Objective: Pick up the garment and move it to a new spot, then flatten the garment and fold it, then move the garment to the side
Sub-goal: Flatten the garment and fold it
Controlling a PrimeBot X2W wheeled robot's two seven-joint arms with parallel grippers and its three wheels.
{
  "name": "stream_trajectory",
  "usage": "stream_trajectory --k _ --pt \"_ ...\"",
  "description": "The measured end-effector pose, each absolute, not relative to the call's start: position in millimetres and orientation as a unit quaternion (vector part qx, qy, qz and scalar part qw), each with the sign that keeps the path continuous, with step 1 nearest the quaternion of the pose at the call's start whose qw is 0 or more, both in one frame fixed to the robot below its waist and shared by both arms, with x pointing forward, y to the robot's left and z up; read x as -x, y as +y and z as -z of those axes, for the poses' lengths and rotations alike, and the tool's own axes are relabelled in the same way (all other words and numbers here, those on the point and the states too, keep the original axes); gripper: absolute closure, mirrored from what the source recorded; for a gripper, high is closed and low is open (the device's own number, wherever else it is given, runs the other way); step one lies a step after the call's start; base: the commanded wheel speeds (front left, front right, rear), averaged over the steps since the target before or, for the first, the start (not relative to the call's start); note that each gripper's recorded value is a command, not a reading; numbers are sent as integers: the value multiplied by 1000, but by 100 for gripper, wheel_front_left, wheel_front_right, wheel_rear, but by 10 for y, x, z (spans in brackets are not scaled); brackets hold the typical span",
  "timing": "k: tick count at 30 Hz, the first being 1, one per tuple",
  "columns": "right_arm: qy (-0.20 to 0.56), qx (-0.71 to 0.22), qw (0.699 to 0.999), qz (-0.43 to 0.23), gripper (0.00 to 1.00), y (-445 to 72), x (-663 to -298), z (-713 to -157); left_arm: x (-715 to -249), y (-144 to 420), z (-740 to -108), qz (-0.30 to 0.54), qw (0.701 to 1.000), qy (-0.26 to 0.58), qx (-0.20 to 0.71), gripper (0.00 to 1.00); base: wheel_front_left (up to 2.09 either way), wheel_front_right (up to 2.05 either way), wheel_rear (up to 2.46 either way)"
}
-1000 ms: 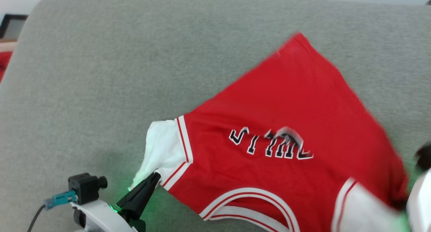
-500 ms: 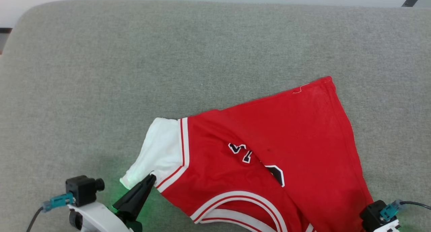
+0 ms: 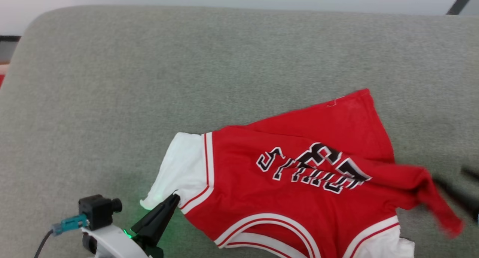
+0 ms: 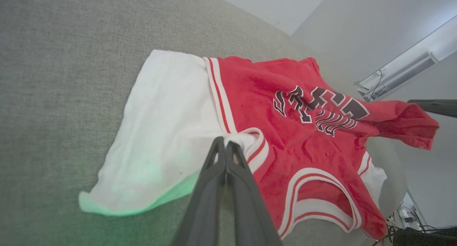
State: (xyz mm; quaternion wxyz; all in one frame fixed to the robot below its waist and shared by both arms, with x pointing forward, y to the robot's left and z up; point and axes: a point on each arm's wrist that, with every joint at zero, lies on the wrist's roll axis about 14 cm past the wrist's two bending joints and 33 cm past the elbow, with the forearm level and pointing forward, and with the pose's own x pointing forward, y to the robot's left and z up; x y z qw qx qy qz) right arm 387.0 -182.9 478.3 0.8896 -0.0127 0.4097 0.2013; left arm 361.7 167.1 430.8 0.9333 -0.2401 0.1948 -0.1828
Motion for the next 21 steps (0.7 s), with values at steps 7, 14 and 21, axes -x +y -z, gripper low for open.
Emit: stream_trajectory --k 7,14,21 --pt "303 48 929 -209 0 -1651 -4637 -5308 -3637 1681 -4360 182 936 188 237 100 0 0 0" --pt "329 79 912 -231 0 -1299 -5134 -4919 -3705 1679 -4327 178 935 191 239 100 0 0 0" --pt "417 103 872 -235 0 -1189 -5350 -4282 -3813 1693 -4242 172 935 198 239 100 0 0 0"
